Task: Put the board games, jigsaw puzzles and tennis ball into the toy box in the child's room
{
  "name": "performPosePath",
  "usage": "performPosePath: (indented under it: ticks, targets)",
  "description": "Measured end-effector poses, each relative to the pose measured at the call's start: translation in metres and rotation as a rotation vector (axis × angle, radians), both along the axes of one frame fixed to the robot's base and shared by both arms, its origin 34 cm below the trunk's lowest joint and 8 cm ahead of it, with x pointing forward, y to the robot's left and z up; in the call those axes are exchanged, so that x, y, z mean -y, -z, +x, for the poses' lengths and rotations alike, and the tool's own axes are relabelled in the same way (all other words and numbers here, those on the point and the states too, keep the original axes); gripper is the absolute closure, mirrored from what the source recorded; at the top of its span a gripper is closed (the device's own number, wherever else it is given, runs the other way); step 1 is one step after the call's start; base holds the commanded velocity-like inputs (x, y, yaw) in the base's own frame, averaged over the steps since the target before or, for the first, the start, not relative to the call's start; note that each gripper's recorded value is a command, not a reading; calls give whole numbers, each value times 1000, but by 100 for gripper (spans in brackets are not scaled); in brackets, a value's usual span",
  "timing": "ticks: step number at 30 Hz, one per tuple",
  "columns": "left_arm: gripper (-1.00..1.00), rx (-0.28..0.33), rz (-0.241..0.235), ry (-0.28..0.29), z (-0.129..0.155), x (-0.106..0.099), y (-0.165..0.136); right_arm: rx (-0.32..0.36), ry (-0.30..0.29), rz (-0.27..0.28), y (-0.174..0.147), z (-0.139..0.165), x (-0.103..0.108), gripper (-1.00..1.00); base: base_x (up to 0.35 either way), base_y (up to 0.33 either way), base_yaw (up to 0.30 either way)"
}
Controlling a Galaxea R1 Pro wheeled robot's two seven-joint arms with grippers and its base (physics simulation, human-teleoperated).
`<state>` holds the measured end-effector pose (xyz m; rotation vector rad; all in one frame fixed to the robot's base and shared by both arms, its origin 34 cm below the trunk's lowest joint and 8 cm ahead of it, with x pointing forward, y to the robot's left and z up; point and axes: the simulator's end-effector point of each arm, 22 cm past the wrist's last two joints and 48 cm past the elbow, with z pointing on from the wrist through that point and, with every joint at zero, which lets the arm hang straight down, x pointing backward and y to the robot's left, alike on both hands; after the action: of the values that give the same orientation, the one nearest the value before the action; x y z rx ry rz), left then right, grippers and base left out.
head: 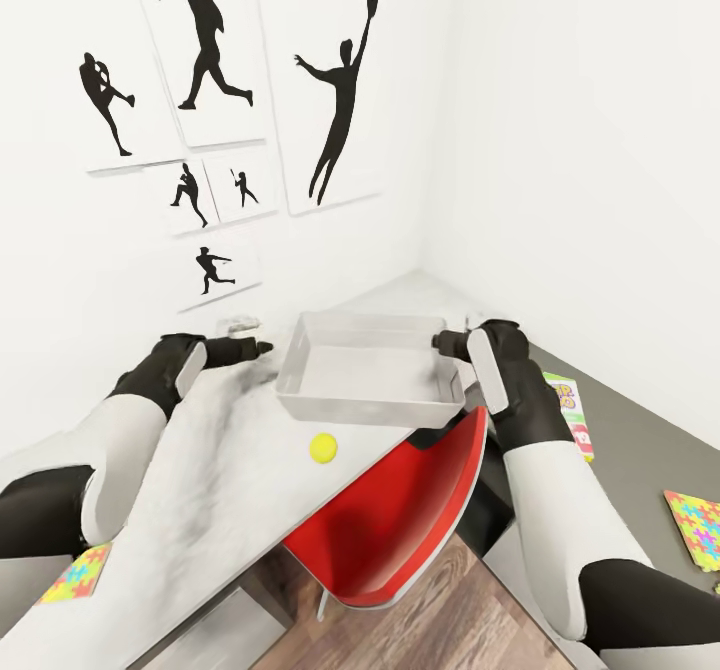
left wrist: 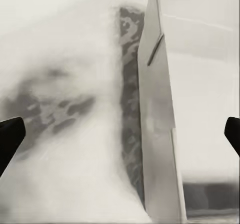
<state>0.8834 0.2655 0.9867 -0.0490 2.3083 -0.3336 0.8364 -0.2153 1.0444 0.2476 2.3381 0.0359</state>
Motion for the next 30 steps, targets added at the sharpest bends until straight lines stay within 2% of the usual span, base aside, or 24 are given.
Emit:
performPosePath:
  ticks: [3, 5, 8, 10, 11, 13, 14, 16, 17, 19, 20, 21, 23, 24, 26, 28, 30]
  targets:
    - [-100, -9, -85, 16, -5, -16, -9, 20, 1, 7, -8, -6, 3, -100, 0, 0, 0]
    - [-100, -14, -119, 21, -8, -25, -13, 29, 1, 14, -11, -8, 4, -100, 0, 0, 0]
    - [-100, -25, -205, 42, -18, -42, -22, 50, -3, 59, -14, -16, 3, -100, 0, 0, 0]
    - [-100, -28, -262, 68, -25, -48, -29, 60, -13, 106, -13, -23, 2, -100, 0, 0, 0]
    - [-100, -27, -303, 92, -31, -52, -35, 67, -28, 146, -11, -30, 1, -100, 0, 0, 0]
    - [-100, -26, -342, 115, -37, -54, -39, 74, -47, 187, -10, -37, 1, -100, 0, 0, 0]
    - [-100, -27, -379, 139, -44, -56, -42, 81, -69, 229, -8, -45, 2, -100, 0, 0, 0]
    - [-100, -28, -418, 163, -52, -57, -44, 92, -94, 281, -7, -55, 3, -100, 0, 0, 0]
    - [-100, -31, -455, 186, -61, -59, -45, 102, -121, 338, -6, -66, 3, -100, 0, 0, 0]
    - [-100, -34, -494, 207, -71, -61, -47, 112, -152, 406, -3, -78, 1, -100, 0, 0, 0]
    - [-100, -39, -533, 227, -81, -64, -48, 121, -176, 476, -2, -91, 0, -100, 0, 0, 0]
    - [-100, -43, -556, 238, -87, -65, -49, 125, -188, 517, -1, -97, -1, -100, 0, 0, 0]
    - [-100, -56, -652, 291, -112, -62, -49, 149, -219, 666, 0, -121, 0, -100, 0, 0, 0]
    - [-100, -60, -681, 308, -119, -60, -49, 155, -226, 703, 0, -128, 0, -100, 0, 0, 0]
    - [-100, -66, -798, 376, -147, -49, -51, 182, -250, 825, 1, -153, 3, -100, 0, 0, 0]
    - [-100, -66, -861, 411, -162, -45, -54, 209, -270, 908, -2, -172, 6, -100, 0, 0, 0]
    - [-100, -70, -880, 418, -168, -45, -54, 231, -281, 958, -5, -183, 9, -100, 0, 0, 0]
